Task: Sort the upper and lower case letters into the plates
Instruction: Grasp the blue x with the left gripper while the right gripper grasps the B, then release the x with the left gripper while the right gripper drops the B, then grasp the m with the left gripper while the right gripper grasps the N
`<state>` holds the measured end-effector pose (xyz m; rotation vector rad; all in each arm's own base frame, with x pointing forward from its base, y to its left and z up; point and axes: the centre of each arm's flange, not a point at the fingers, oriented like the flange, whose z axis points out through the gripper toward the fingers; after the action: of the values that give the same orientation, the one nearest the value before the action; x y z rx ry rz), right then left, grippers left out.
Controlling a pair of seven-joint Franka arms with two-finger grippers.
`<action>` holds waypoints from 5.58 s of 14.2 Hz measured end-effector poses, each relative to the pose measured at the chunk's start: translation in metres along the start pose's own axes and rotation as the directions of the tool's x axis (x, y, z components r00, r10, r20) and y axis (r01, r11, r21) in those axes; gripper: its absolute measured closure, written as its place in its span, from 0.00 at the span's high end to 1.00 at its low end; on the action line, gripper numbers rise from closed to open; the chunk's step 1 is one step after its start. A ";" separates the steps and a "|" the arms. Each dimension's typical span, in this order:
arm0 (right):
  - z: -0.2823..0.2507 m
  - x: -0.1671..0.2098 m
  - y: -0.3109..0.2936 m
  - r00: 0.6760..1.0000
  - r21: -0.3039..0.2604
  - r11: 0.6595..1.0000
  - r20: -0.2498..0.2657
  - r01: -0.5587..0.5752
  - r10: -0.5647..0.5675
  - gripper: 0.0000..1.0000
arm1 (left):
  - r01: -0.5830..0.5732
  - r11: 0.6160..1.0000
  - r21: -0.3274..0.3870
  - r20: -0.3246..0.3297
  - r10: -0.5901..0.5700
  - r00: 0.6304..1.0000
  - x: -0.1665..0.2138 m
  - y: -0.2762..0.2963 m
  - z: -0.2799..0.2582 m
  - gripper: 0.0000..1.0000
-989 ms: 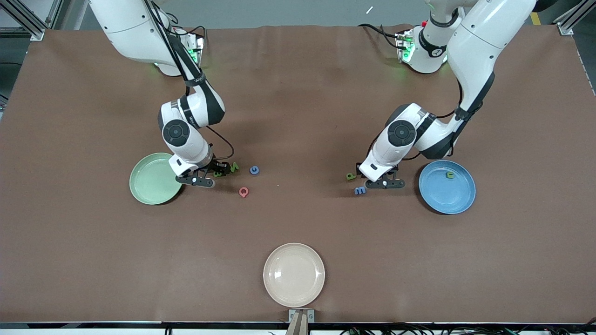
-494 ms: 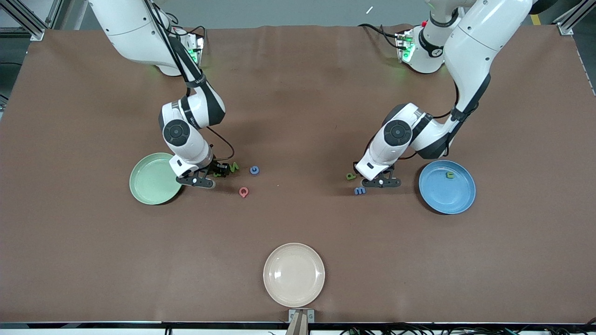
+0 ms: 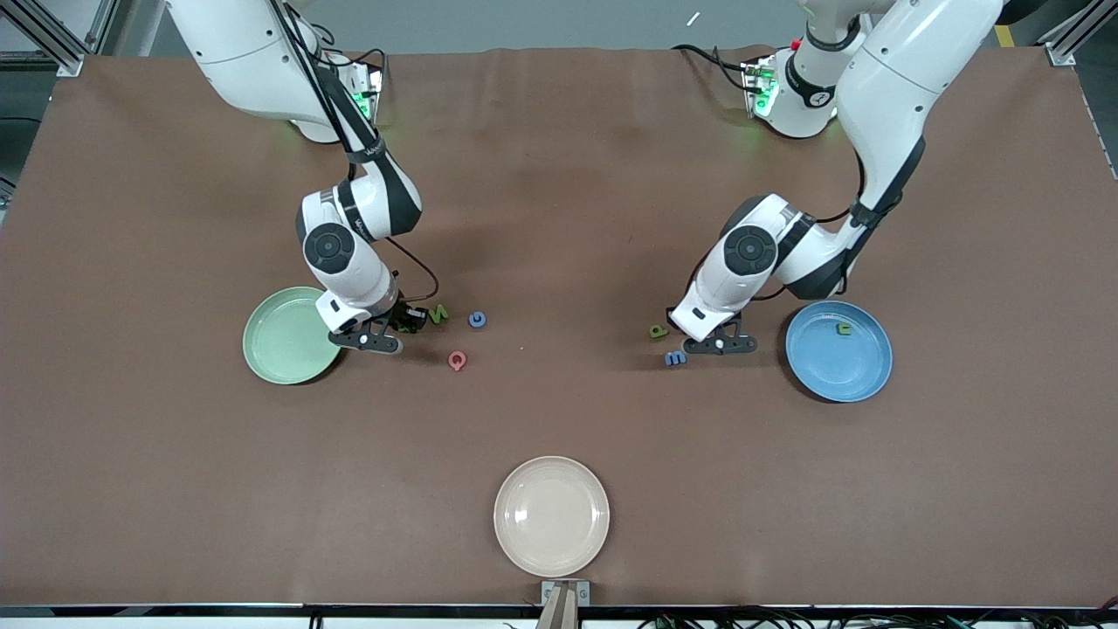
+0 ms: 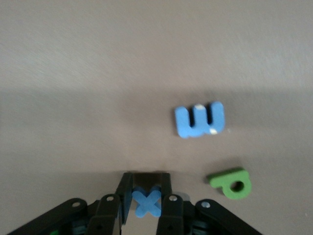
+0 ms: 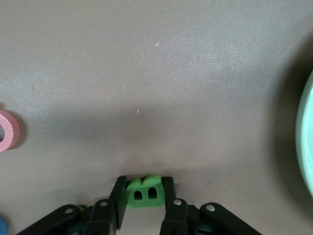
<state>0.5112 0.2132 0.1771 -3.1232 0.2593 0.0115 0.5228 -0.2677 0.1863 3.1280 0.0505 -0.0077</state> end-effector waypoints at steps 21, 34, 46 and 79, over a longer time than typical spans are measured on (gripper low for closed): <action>-0.016 0.055 0.216 0.953 0.039 0.972 0.189 0.233 -0.236 0.35 | -0.173 0.982 0.081 0.006 0.173 0.985 0.064 -0.291 -0.003 0.27; -0.027 0.057 0.167 0.972 0.056 0.990 0.189 0.127 -0.136 1.00 | -0.125 0.990 0.070 -0.042 0.128 0.991 0.058 -0.152 -0.090 1.00; -0.041 0.026 0.040 0.969 0.005 0.986 0.184 -0.167 0.164 1.00 | 0.245 0.969 0.013 -0.031 -0.244 0.969 0.047 0.046 -0.027 1.00; 0.001 -0.034 -0.061 0.867 0.000 0.869 0.074 -0.495 0.493 0.42 | 0.253 0.967 0.010 -0.040 -0.252 0.967 0.076 0.028 -0.027 0.40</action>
<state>0.4880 0.2788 0.1763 -2.9292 1.0412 0.1221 0.5995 -0.2927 0.2135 3.1120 0.4509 0.0491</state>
